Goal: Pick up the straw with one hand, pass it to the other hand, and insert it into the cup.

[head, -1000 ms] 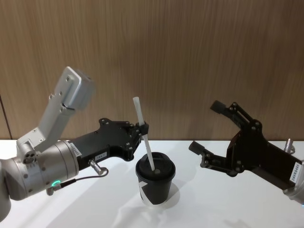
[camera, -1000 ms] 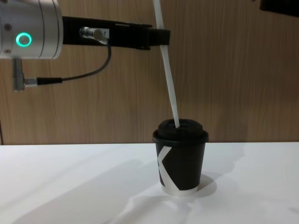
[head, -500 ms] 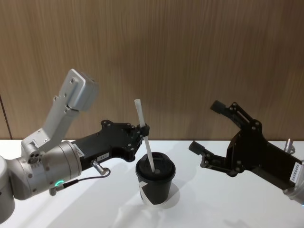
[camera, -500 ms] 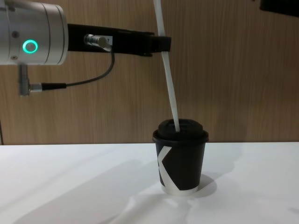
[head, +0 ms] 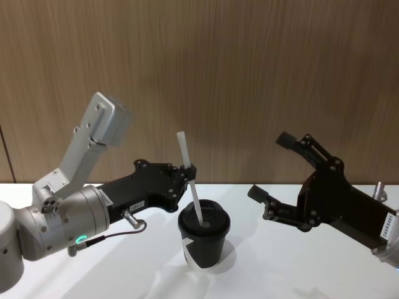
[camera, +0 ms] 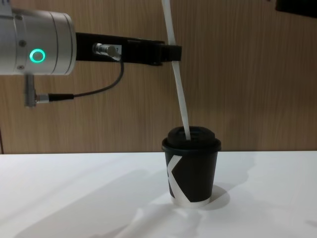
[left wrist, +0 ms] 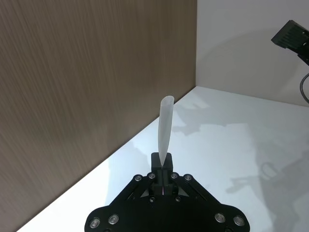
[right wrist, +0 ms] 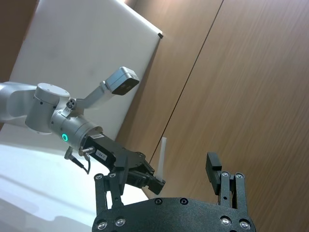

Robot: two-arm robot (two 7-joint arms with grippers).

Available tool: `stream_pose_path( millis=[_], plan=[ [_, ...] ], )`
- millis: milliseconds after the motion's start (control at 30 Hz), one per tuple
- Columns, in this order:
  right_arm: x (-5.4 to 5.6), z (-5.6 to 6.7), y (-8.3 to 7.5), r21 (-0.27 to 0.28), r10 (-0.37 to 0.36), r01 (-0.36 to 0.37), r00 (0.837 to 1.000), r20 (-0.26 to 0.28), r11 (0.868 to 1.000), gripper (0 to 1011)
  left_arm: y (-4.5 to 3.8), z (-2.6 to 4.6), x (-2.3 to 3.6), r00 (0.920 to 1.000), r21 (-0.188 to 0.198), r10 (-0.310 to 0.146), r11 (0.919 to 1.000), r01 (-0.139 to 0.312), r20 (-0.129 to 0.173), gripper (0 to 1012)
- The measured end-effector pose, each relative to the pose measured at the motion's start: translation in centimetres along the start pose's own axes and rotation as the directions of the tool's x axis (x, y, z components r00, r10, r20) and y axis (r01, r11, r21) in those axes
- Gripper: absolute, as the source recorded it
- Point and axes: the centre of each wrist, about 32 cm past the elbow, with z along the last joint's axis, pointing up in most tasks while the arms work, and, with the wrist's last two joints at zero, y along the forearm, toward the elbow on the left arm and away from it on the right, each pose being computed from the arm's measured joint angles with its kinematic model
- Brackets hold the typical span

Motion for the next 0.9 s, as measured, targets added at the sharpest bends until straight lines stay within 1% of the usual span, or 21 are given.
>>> stream_pose_path(
  millis=[333, 500, 633, 667, 733, 767, 833, 900],
  plan=[
    [0.00, 0.00, 0.00, 0.000, 0.000, 0.000, 1.000, 0.000, 1.000, 1001, -0.46, -0.38, 0.44, 0.9996, 0.007, -0.008, 0.9999, 0.008, -0.026, 8],
    [0.00, 0.00, 0.00, 0.000, 0.000, 0.000, 1.000, 0.000, 1.000, 1001, -0.63, -0.49, 0.55, 0.9994, 0.010, -0.012, 0.9999, 0.013, -0.033, 8],
    [0.00, 0.00, 0.00, 0.000, 0.000, 0.000, 1.000, 0.000, 1.000, 1001, -0.74, -0.57, 0.62, 0.9991, 0.011, -0.015, 0.9998, 0.015, -0.039, 82],
    [0.00, 0.00, 0.00, 0.000, 0.000, 0.000, 1.000, 0.000, 1.000, 1001, -0.76, -0.57, 0.62, 0.9991, 0.012, -0.016, 0.9998, 0.016, -0.040, 132],
    [0.00, 0.00, 0.00, 0.000, 0.000, 0.000, 1.000, 0.000, 1.000, 1001, -0.79, -0.59, 0.64, 0.9990, 0.012, -0.016, 0.9998, 0.017, -0.041, 167],
    [0.00, 0.00, 0.00, 0.000, 0.000, 0.000, 1.000, 0.000, 1.000, 1001, -0.80, -0.62, 0.66, 0.9990, 0.012, -0.017, 0.9998, 0.017, -0.042, 223],
    [0.00, 0.00, 0.00, 0.000, 0.000, 0.000, 1.000, 0.000, 1.000, 1001, -0.82, -0.64, 0.67, 0.9989, 0.013, -0.017, 0.9998, 0.018, -0.043, 258],
    [0.00, 0.00, 0.00, 0.000, 0.000, 0.000, 1.000, 0.000, 1.000, 1001, -0.85, -0.66, 0.69, 0.9988, 0.013, -0.018, 0.9997, 0.019, -0.045, 329]
  ],
)
